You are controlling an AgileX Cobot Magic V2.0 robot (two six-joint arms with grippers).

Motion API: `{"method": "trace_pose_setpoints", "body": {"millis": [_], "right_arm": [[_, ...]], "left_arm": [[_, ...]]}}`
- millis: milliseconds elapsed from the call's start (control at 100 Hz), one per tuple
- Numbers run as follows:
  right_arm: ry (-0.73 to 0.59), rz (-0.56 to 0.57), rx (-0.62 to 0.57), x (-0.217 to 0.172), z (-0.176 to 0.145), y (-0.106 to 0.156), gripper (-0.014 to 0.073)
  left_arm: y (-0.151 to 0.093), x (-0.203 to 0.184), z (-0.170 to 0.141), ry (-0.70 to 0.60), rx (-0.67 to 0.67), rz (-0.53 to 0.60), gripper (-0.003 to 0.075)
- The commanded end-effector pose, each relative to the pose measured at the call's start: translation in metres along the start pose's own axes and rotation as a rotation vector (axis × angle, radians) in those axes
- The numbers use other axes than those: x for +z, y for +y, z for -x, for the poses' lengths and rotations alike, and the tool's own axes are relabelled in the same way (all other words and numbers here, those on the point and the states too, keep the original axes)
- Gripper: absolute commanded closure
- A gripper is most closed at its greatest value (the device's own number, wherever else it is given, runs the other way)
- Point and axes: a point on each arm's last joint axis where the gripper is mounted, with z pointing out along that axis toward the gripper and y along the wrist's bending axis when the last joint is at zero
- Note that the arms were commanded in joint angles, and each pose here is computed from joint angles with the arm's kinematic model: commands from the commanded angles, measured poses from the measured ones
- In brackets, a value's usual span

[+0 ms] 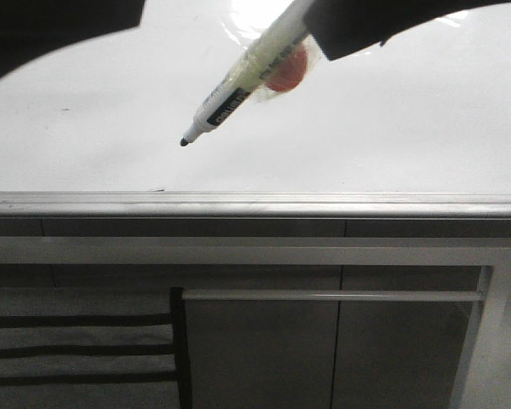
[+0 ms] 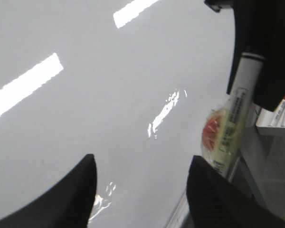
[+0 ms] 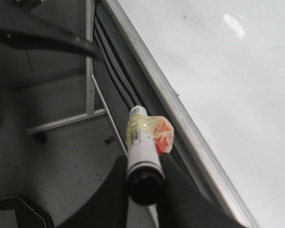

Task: Write number 0 on whiteboard

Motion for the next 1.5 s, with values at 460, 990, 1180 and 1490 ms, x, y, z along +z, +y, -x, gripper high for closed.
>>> {"method": "trace_pose_setpoints", "body": {"millis": [460, 990, 1180, 1490], "right_arm": [[-0.067, -0.059, -0.002, 0.004, 0.013, -0.009, 0.0664], [-0.122, -0.158, 0.009, 0.032, 0.015, -0.022, 0.0664], [-0.142, -0.181, 0.010, 0.034, 0.017, -0.024, 0.0664], [-0.155, -0.247, 0.015, 0.062, 0.012, -0.033, 0.0664]], "left_arm": [[0.029, -0.009, 0.009, 0.006, -0.012, 0.274, 0.0740], [0.053, -0.023, -0.004, 0.149, -0.019, 0.491, 0.0739], [0.074, -0.033, -0.018, 0.243, 0.009, 0.603, 0.0739], [0.090, -0.043, -0.022, 0.274, 0.034, 0.702, 0.0739]]}}
